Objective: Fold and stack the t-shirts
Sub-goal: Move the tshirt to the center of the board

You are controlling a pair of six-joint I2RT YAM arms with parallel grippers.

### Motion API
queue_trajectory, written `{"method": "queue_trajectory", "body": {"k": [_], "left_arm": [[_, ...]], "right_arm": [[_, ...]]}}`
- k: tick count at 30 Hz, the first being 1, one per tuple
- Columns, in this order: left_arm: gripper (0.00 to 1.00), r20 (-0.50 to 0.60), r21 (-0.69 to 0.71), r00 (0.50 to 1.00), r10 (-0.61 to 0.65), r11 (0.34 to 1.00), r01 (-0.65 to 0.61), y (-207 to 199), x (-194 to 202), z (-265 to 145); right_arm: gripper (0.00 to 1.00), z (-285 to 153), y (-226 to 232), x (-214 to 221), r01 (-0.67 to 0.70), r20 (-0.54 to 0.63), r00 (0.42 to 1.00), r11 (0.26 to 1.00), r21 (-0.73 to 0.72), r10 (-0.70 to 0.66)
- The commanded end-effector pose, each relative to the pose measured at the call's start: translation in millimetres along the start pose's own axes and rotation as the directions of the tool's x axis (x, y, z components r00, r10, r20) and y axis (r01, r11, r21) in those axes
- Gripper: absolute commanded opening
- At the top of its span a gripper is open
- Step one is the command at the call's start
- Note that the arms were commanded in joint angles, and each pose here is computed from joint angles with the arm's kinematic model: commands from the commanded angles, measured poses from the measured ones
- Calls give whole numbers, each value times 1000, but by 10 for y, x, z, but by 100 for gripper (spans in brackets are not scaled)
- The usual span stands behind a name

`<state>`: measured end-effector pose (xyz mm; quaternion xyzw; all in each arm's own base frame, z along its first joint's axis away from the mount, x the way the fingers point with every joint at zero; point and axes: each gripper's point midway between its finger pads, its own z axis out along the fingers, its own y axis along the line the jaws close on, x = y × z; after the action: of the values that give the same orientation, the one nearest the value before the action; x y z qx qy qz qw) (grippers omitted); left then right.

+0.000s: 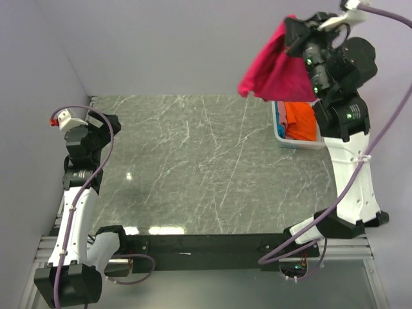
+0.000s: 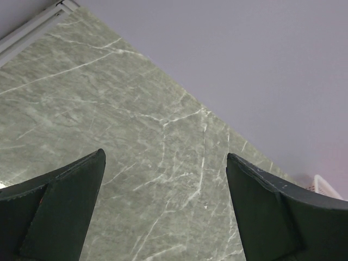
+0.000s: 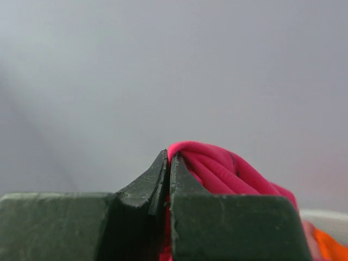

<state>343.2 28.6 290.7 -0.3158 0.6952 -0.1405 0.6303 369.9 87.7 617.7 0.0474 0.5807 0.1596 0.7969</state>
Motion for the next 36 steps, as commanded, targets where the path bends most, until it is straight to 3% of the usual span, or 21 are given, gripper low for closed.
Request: {"method": "queue_trajectory", "body": {"k": [1,8,11,12,14,18,20,22,25,26,29,31,36], "left_arm": [[99,60,67,997,-49,997,45,-172,-173,-95],[99,55,-40,995,-88,995,91,-41,-213,-80],[99,50,-62,994,-97,993,100,-10,-196,-63],[99,46,-67,994,-96,993,99,-1,-182,-48],[99,43,-71,994,-97,992,100,6,-176,-42],[100,30,-67,994,-103,992,105,5,-134,-8],[99,22,-56,994,-108,992,109,-8,-104,18],[99,-9,-45,994,-108,993,107,-28,-36,68],[99,-96,-9,989,-112,994,111,-88,151,151],[99,-131,0,984,-117,993,118,-104,251,211],[99,-237,68,965,-112,989,131,-275,559,267],[99,-312,70,947,-73,993,100,-408,864,333],[100,-532,121,844,74,993,-11,-703,1806,339]], "right_arm": [[0,136,455,180,55,-63,996,990,-129,-64],[0,61,1568,1028,41,-233,960,896,-442,-159],[0,-52,1637,1240,13,-298,938,874,-486,-179],[0,-73,1583,1480,10,-348,917,883,-469,-195],[0,-107,1479,1459,17,-339,924,903,-429,-179],[0,-69,765,2046,104,-461,872,982,-158,-167],[1,-84,499,2404,70,-533,841,995,-67,-95],[6,-135,-99,3128,52,-664,747,994,93,23],[25,-376,-879,3883,115,-775,604,942,315,186],[35,-493,-1003,4037,150,-798,569,928,341,201],[49,-755,-1142,4225,227,-819,542,905,359,189],[63,-802,-1087,4158,211,-801,571,912,353,178],[67,-1243,-879,4264,262,-840,535,926,270,93]]}}
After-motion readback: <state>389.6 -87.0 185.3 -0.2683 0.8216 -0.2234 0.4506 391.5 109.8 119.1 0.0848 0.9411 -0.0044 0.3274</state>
